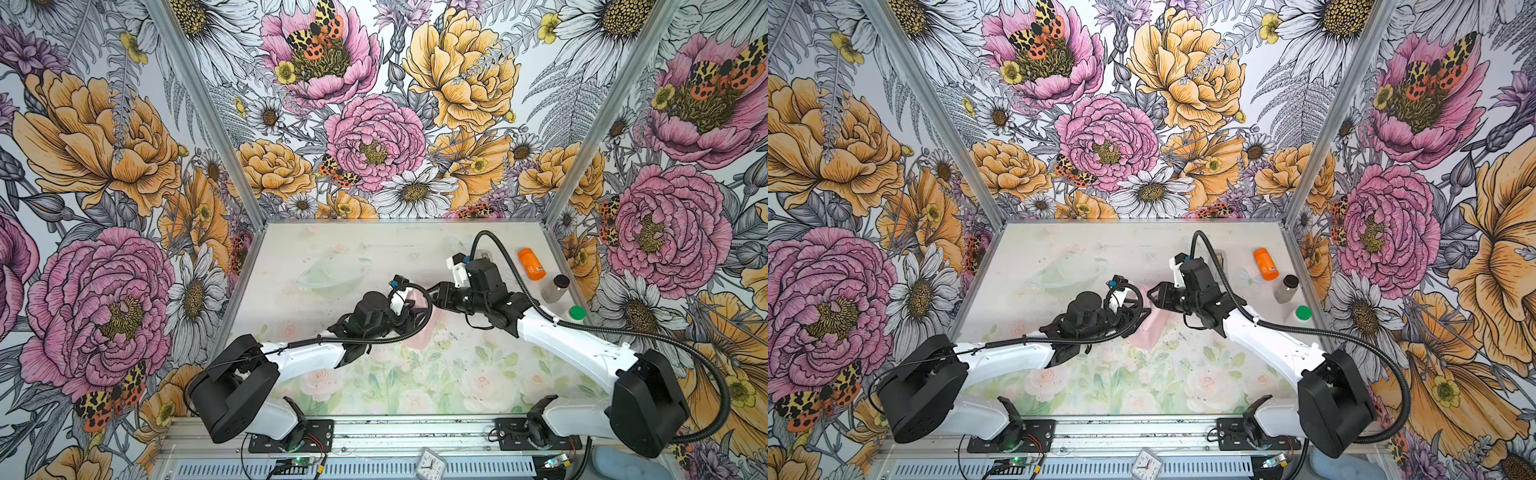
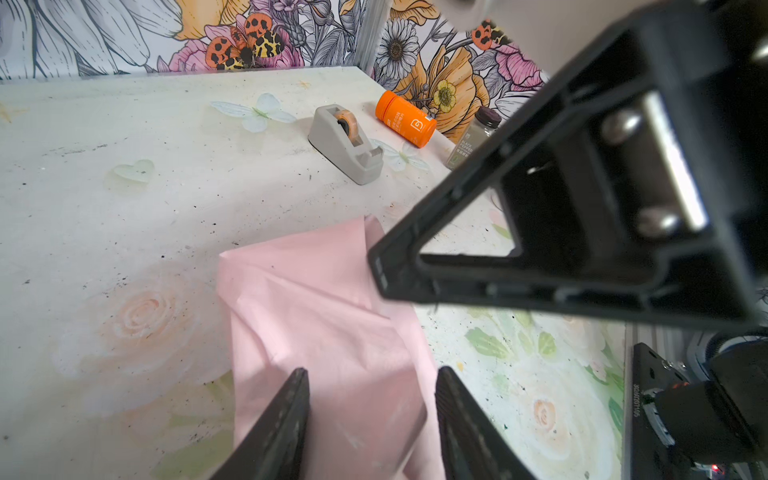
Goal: Wrap the gift box in paper
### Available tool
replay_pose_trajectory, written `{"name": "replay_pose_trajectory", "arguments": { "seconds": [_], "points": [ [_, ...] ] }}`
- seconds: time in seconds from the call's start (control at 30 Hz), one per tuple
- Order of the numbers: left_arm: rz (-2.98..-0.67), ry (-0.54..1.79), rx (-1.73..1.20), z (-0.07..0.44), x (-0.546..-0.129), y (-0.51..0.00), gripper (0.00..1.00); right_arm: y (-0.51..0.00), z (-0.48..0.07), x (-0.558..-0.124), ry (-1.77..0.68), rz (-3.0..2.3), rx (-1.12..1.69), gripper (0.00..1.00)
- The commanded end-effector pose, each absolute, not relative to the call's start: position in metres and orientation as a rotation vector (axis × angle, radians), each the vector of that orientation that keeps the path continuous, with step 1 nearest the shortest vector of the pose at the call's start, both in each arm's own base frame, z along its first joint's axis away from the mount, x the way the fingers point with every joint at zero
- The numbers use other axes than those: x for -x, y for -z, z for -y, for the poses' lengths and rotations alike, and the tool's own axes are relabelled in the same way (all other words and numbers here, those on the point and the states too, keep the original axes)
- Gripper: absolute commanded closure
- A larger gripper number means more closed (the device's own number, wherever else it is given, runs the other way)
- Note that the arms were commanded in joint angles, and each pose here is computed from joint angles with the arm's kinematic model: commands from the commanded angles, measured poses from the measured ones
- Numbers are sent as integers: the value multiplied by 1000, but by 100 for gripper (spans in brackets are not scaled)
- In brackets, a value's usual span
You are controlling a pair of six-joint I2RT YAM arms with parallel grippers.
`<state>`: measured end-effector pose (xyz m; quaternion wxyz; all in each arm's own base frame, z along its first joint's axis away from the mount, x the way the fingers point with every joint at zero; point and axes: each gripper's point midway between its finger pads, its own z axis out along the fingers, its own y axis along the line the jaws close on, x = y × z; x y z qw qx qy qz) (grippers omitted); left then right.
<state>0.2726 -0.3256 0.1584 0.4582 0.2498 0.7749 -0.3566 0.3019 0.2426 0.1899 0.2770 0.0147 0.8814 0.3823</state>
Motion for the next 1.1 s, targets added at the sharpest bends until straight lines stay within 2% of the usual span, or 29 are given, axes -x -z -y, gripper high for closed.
{"name": "replay_pose_trajectory", "arguments": {
  "seconds": [0.0, 0.17, 0.4, 0.5, 0.73, 0.83, 1.07],
  "points": [
    [-2033, 884, -662, 322, -255, -118, 49, -193, -217, -300, -918, -2353, -146, 40],
    [-2032, 883, -680, 322, -253, -118, 48, -174, -222, -289, -916, -2442, -158, 25],
    [-2035, 872, -699, 324, -252, -117, 47, -174, -236, -298, -889, -2464, -96, 23],
    [-2028, 868, -700, 324, -252, -119, 48, -172, -229, -310, -832, -2464, -153, 26],
    [-2009, 862, -647, 317, -260, -131, 47, -158, -224, -327, -762, -2497, -188, 47],
    [-1991, 845, -602, 310, -265, -143, 46, -145, -225, -327, -742, -2538, -175, 48],
    [-1998, 744, -503, 283, -272, -155, 38, -127, -220, -319, -693, -2597, -162, 52]
  ]
}}
